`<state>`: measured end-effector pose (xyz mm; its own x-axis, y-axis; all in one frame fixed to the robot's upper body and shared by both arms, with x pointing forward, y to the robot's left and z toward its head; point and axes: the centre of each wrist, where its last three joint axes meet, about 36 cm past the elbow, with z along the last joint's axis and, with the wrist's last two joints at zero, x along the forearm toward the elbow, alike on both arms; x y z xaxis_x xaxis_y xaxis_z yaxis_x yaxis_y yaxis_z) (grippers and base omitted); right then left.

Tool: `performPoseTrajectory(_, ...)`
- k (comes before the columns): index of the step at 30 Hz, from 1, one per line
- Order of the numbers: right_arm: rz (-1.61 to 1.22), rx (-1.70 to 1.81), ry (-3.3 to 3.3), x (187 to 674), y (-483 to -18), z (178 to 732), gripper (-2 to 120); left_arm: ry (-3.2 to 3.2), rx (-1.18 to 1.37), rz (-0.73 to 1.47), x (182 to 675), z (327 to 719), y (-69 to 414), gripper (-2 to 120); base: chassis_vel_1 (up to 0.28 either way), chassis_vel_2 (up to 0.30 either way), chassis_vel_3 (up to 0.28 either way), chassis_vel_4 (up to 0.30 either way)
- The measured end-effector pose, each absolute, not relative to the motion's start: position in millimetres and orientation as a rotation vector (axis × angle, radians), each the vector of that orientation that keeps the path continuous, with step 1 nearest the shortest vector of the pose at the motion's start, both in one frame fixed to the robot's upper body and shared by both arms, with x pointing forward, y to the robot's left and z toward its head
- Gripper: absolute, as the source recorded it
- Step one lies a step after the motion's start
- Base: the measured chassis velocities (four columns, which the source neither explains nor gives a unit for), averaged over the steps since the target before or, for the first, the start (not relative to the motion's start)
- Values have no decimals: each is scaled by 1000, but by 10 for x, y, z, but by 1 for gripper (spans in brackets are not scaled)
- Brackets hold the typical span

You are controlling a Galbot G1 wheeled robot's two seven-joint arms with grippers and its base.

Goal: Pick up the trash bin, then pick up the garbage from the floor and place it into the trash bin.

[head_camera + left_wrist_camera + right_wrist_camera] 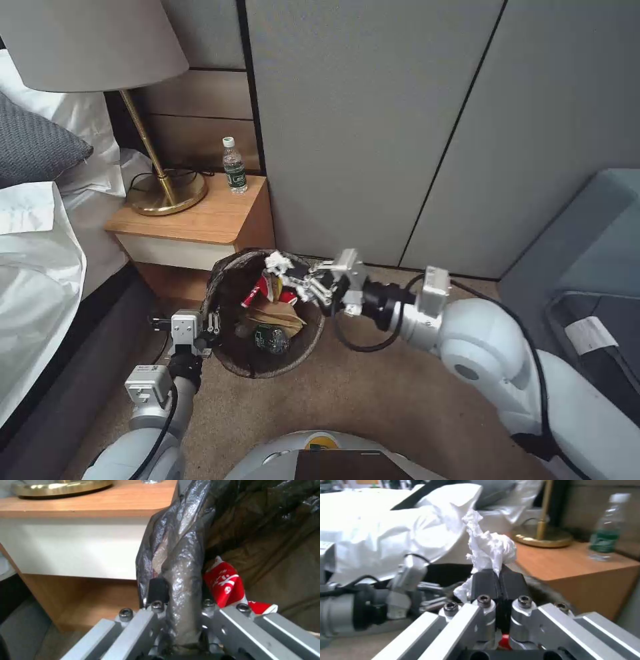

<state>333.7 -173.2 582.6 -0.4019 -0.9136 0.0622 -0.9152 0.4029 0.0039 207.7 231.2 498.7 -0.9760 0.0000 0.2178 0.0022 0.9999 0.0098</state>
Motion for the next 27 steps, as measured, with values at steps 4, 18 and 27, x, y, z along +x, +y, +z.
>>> performPoseTrajectory(4,49,1707,-2537,3302,-1588,5739,0,-2921,1,-16,2074,4985,2316,3,0,0,0,0)
performPoseTrajectory(18,88,1621,-2529,3306,-1439,5596,34,-2921,-1,-14,2070,4983,2310,3,0,0,0,0)
performPoseTrajectory(27,90,1625,-2551,3268,-1437,5650,67,-2922,1,-17,2071,4984,2313,3,0,0,0,0)
